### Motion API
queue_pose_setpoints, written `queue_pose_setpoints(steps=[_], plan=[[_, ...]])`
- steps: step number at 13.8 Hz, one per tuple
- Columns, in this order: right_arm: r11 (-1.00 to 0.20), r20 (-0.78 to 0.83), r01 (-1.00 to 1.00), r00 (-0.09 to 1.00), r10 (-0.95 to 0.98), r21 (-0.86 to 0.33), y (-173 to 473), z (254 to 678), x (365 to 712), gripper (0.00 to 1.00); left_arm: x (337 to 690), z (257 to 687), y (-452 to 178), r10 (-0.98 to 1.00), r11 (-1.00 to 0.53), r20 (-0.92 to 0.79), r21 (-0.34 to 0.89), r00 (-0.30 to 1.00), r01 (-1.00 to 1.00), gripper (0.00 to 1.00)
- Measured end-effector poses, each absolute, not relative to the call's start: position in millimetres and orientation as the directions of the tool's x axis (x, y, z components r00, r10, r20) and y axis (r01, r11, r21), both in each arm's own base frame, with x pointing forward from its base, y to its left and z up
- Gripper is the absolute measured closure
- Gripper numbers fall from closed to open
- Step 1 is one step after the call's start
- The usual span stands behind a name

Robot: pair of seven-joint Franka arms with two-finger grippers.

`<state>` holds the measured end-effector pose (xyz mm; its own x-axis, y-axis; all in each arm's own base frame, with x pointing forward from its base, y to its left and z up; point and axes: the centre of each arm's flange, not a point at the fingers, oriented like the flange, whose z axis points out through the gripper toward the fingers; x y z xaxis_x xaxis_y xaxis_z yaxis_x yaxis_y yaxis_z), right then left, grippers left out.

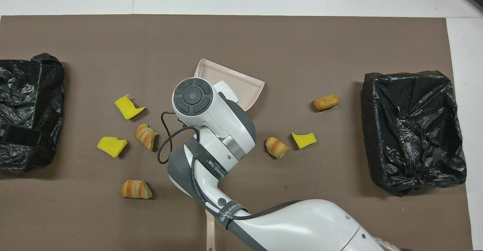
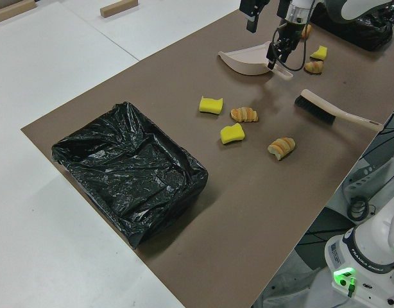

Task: Sweep and dump trash in bin
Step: 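Reach the right gripper to the beige dustpan handle and grasp it, then lift the dustpan with the right gripper while the left gripper grasps the brush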

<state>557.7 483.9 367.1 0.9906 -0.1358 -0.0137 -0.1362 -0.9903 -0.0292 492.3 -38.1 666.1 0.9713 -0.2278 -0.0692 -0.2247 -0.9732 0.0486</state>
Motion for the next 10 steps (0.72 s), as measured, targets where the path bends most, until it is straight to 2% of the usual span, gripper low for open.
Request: queue_pose_setpoints(steps=[2, 4, 5, 6, 7, 10], plan=[[-0.991, -0.022, -0.135, 0.991, -0.135, -0.02, 490, 361, 550, 0.27, 491, 658, -44, -0.239, -0.971, -0.083, 0.051, 0.967, -0.235, 0.0], [-0.991, -0.029, -0.132, 0.991, -0.132, -0.012, 491, 356, 546, 0.44, 485, 651, -48, -0.248, -0.968, -0.097, 0.053, 0.964, -0.244, 0.0], [-0.991, -0.032, -0.133, 0.991, -0.133, -0.008, 490, 354, 546, 0.44, 480, 647, -52, -0.256, -0.966, -0.101, 0.053, 0.961, -0.252, 0.0], [-0.991, -0.034, -0.134, 0.99, -0.134, -0.005, 489, 352, 546, 0.52, 476, 642, -57, -0.266, -0.964, -0.096, 0.052, 0.959, -0.262, 0.0], [-0.991, -0.037, -0.136, 0.99, -0.136, 0.002, 487, 351, 546, 0.64, 473, 636, -63, -0.277, -0.96, -0.085, 0.05, 0.957, -0.274, 0.0], [-0.991, -0.031, -0.134, 0.991, -0.134, 0.0, 480, 355, 552, 0.67, 466, 623, -80, -0.312, -0.95, -0.071, 0.046, 0.947, -0.309, 0.0]])
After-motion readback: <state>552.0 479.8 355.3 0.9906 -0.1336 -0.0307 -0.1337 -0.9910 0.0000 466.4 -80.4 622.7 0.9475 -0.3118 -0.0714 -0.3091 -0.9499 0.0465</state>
